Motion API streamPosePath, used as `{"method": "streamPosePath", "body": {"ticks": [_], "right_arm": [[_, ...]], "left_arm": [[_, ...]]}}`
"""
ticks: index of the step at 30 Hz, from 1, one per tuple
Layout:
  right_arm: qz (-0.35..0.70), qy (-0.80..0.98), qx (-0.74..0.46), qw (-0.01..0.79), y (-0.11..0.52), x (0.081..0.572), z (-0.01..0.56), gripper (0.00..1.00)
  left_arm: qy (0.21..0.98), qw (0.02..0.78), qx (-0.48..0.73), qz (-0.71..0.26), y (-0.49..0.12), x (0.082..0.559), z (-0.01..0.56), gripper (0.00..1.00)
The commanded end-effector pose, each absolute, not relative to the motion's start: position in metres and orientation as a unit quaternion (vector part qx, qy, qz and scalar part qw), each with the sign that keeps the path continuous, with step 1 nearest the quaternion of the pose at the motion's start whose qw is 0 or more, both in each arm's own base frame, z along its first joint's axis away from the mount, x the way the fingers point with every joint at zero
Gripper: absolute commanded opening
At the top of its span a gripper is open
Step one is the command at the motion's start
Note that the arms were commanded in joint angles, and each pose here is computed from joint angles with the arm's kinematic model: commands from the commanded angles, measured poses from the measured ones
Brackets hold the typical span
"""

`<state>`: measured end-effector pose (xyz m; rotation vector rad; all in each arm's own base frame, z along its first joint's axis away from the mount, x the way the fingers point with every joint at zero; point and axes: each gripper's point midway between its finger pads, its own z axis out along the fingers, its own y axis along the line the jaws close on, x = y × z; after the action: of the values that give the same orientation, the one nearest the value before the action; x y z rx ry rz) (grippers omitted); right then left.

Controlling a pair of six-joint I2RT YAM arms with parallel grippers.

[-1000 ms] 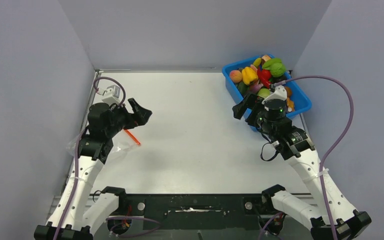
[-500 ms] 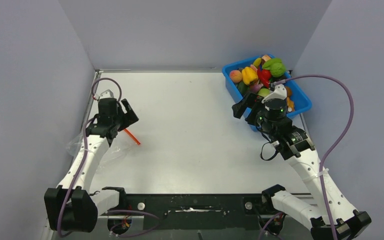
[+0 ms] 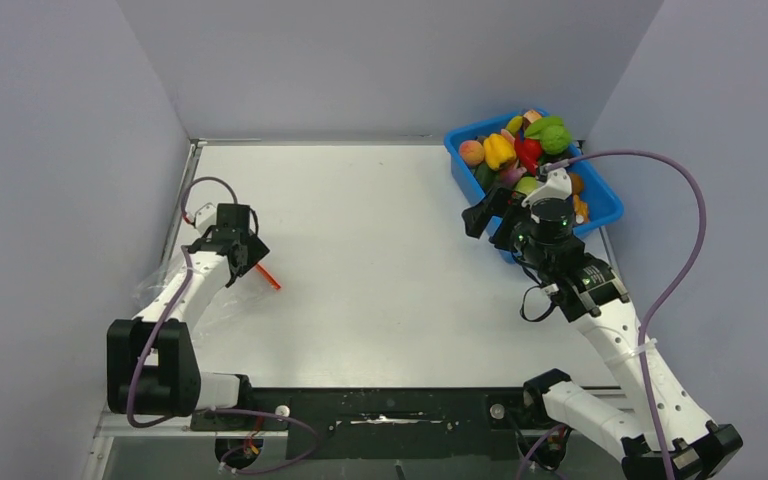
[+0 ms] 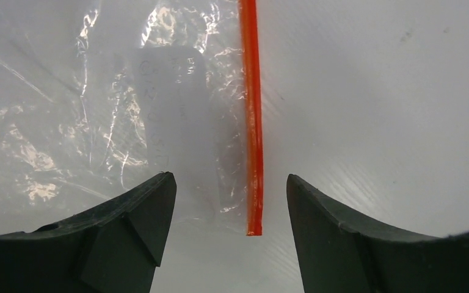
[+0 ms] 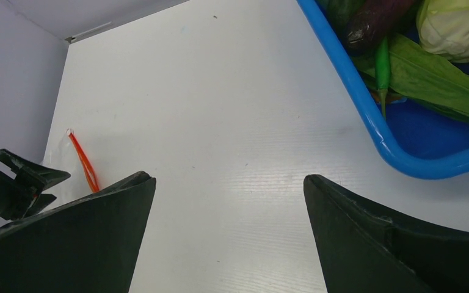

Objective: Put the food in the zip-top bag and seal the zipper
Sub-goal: Pick up the zipper food storage bag at the center of the board.

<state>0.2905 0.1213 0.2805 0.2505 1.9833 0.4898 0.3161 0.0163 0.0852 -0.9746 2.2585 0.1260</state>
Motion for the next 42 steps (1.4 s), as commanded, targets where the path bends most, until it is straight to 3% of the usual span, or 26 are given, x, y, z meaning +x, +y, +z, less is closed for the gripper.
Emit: {"method": "streamPosePath", "body": {"ticks": [1, 27, 39, 42], "right_arm": [[0.211, 0.801, 0.098, 0.551, 0.118, 0.294, 0.299, 0.98], [0.202, 0.813, 0.097, 0.537, 0.118, 0.295, 0.285, 0.98], [0.206, 0.816, 0.093, 0.532, 0.122, 0.296, 0.284, 0.98], [0.206, 0.815, 0.093, 0.533, 0.121, 0.295, 0.284, 0.98]], "left_arm": [[0.841, 0.325, -0.425, 0.077, 0.029, 0.316, 0.084, 0.64], [0.877, 0.251, -0.407, 0.036, -0.002, 0.313, 0.019, 0.52], [0.885, 0.26, -0.387, 0.014, -0.015, 0.316, 0.02, 0.0], [0.886, 0.268, -0.379, 0.006, -0.018, 0.318, 0.024, 0.0]]}}
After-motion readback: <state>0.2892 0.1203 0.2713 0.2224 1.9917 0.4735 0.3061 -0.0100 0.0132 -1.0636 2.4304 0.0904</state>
